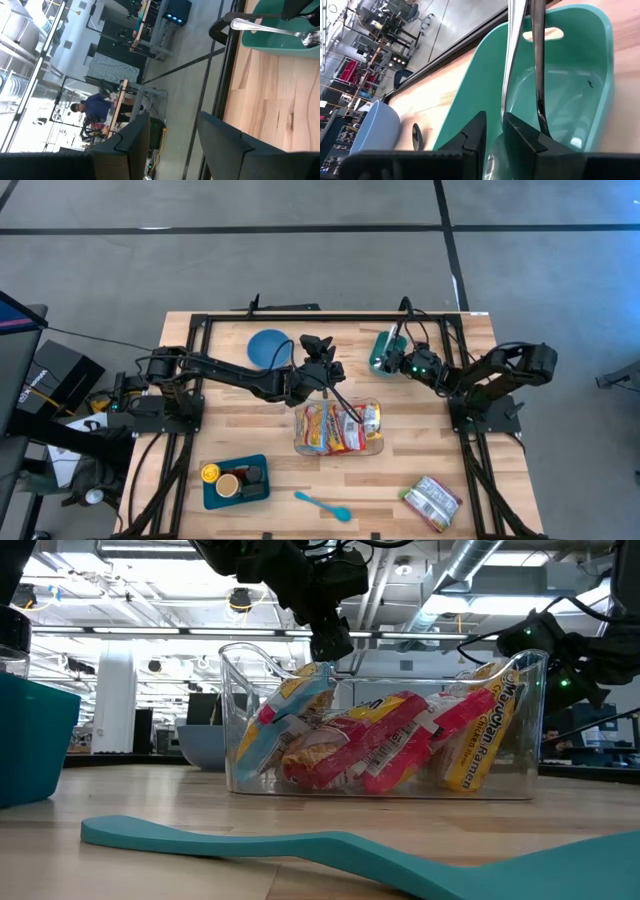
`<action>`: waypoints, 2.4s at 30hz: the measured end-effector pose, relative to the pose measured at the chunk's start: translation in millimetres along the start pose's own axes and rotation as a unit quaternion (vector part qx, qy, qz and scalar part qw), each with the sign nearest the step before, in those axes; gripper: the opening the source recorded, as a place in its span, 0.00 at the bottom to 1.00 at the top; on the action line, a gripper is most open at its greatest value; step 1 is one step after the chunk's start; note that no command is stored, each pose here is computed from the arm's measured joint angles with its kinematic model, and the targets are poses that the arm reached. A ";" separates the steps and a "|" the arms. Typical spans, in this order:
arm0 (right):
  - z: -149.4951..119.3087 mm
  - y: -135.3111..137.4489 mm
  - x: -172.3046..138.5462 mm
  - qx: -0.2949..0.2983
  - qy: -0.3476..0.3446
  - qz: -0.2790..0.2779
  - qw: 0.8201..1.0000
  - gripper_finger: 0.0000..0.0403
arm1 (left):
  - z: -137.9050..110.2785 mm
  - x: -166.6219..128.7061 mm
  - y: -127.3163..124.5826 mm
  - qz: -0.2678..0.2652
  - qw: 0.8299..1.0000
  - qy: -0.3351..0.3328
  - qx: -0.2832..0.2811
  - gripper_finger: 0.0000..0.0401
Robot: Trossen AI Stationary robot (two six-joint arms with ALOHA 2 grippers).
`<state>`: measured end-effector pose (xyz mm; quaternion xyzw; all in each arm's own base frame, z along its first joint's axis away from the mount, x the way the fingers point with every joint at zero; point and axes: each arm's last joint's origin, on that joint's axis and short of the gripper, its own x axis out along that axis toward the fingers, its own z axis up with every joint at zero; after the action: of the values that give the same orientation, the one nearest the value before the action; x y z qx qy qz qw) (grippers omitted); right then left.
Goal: Pick & Place Food Item
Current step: Put the black spoon into the blue bin
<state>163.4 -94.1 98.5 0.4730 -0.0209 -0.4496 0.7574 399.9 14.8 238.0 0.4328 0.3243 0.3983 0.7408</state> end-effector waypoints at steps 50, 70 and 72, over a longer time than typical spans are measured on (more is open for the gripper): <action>16.0 49.6 -56.9 -0.138 -0.003 0.194 0.971 0.13 | -91.7 -72.1 85.4 -0.068 0.897 -0.086 -0.428 0.39; 8.6 52.1 -60.7 -0.171 0.011 0.208 0.963 0.13 | -109.3 -39.3 74.2 -0.243 0.813 -0.087 -0.521 0.36; 9.5 52.0 -60.4 -0.179 0.005 0.207 0.962 0.13 | -108.5 -33.4 71.8 -0.248 0.814 -0.083 -0.519 0.35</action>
<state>157.5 -50.8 165.8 0.3171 -0.0332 -0.2773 0.9063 272.4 49.4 262.1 -0.0799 0.1032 0.2732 0.9530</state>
